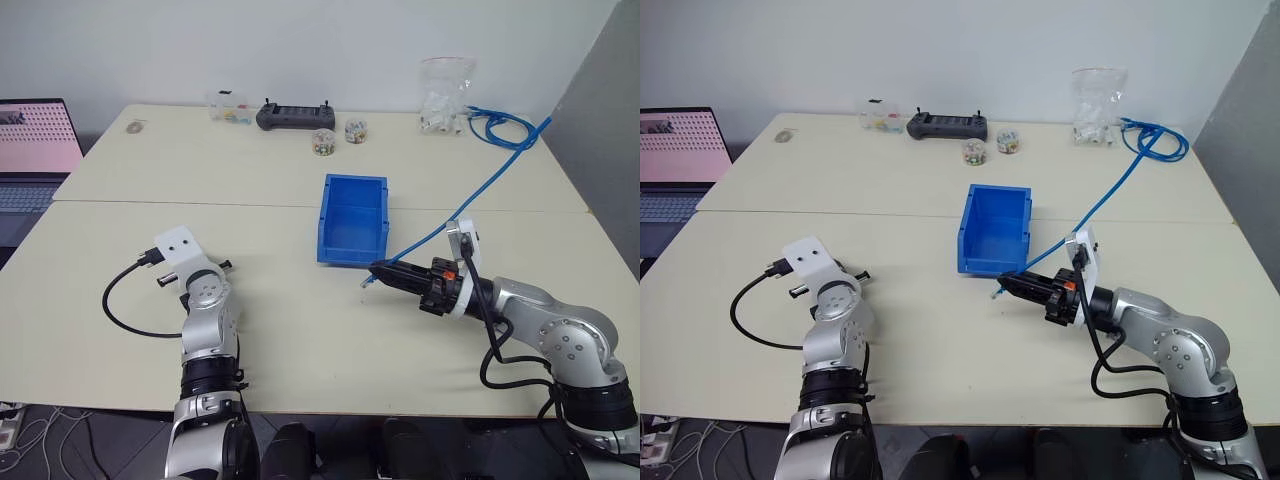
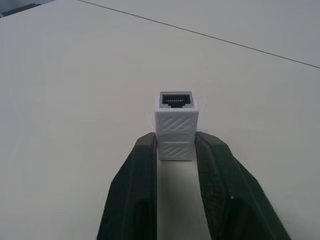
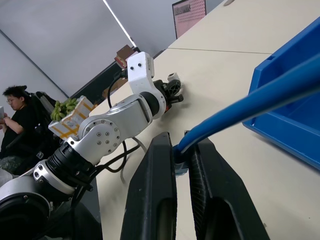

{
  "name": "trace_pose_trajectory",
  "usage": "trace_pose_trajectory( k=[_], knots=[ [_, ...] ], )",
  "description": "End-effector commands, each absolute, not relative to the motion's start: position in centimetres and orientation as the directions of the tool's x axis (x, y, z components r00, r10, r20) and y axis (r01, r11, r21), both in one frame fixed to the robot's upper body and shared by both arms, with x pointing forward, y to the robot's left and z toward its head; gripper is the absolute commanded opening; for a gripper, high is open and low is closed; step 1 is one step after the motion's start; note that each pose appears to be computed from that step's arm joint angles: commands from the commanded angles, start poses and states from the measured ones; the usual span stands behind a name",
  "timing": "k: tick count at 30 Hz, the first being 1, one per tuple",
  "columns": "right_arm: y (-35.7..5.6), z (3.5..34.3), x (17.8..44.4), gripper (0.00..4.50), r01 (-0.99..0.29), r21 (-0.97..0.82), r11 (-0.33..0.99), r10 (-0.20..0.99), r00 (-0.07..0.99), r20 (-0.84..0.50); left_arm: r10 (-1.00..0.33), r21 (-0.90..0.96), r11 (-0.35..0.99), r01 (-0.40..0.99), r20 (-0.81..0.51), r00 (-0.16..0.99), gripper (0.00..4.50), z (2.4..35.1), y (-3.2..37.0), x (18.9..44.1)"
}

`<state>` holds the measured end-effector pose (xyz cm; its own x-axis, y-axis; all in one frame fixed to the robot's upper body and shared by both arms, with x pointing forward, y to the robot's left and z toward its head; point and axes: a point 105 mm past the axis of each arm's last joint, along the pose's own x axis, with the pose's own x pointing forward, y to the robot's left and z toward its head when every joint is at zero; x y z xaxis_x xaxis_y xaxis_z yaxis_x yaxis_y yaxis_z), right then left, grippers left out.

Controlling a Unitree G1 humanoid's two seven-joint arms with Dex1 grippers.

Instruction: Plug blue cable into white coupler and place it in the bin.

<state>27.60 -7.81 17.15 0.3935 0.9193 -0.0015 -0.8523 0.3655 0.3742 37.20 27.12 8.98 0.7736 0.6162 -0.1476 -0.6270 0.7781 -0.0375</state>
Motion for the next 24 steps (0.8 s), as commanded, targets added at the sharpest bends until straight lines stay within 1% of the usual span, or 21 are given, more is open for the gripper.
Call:
trace_pose_trajectory(
  k=[1,6,9,11,12,13,14,15,16,17,18,19,20,21,22,24],
  knots=[
    [-8.0,18.2,27.6,0.07,-0.868,0.328,0.374,0.915,0.403,0.025,0.583,0.0,0.808,-0.589,-0.143,0.8,0.76,9.2,27.9,36.6],
    [-8.3,18.0,27.3,0.07,-0.861,0.329,0.387,0.908,0.417,0.024,0.523,0.067,0.852,-0.519,-0.133,0.842,0.76,9.2,29.5,34.9],
    [-8.3,17.8,27.1,0.07,-0.857,0.333,0.394,0.905,0.425,0.024,0.451,0.098,0.892,-0.441,-0.136,0.882,0.76,8.9,29.2,33.9],
    [-8.4,17.7,27.1,0.07,-0.855,0.333,0.398,0.903,0.429,0.024,0.307,0.095,0.95,-0.297,-0.132,0.942,0.76,9.0,27.2,33.7],
    [-8.4,17.7,27.0,0.07,-0.856,0.326,0.401,0.902,0.431,0.02,0.161,0.095,0.984,-0.15,-0.126,0.979,0.76,9.2,25.2,33.7],
    [-8.5,17.7,27.0,0.07,-0.857,0.322,0.404,0.902,0.432,0.018,0.056,0.096,0.994,-0.044,-0.125,0.991,0.76,9.2,23.7,33.5],
    [-8.5,17.7,26.9,0.07,-0.859,0.312,0.406,0.902,0.431,0.011,-0.089,0.119,0.987,0.105,-0.132,0.987,0.76,9.3,21.8,33.1],
    [-8.5,17.6,26.8,0.07,-0.863,0.297,0.409,0.903,0.429,0.001,-0.261,0.136,0.95,0.282,-0.155,0.953,0.76,9.1,19.7,32.3],
    [-8.5,17.6,26.7,0.07,-0.866,0.285,0.411,0.904,0.427,-0.007,-0.401,0.14,0.893,0.428,-0.185,0.897,0.76,8.9,17.9,31.3],
    [-8.5,17.5,26.6,0.07,-0.868,0.276,0.412,0.905,0.426,-0.012,-0.49,0.136,0.843,0.521,-0.207,0.847,0.76,8.7,16.8,30.6],
    [-8.5,17.5,26.4,0.07,-0.871,0.263,0.414,0.905,0.424,-0.02,-0.614,0.134,0.746,0.653,-0.244,0.751,0.76,8.6,15.2,29.3],
    [-8.6,17.4,26.2,0.07,-0.874,0.25,0.417,0.906,0.423,-0.029,-0.729,0.135,0.607,0.783,-0.298,0.616,0.76,8.5,13.7,27.8],
    [-8.6,17.4,26.1,0.07,-0.876,0.24,0.418,0.906,0.423,-0.036,-0.789,0.125,0.501,0.856,-0.34,0.511,0.76,8.4,12.9,26.5],
    [-8.6,17.3,25.9,0.07,-0.878,0.23,0.421,0.905,0.423,-0.043,-0.821,0.146,0.396,0.907,-0.387,0.42,0.76,8.3,12.5,25.8],
    [-8.6,17.2,25.8,0.07,-0.878,0.223,0.423,0.905,0.424,-0.048,-0.83,0.159,0.33,0.93,-0.42,0.367,0.76,8.3,12.4,25.6],
    [-8.6,17.1,25.7,0.07,-0.878,0.214,0.427,0.903,0.426,-0.053,-0.835,0.165,0.259,0.952,-0.457,0.307,0.76,8.4,12.4,25.6]
  ],
)
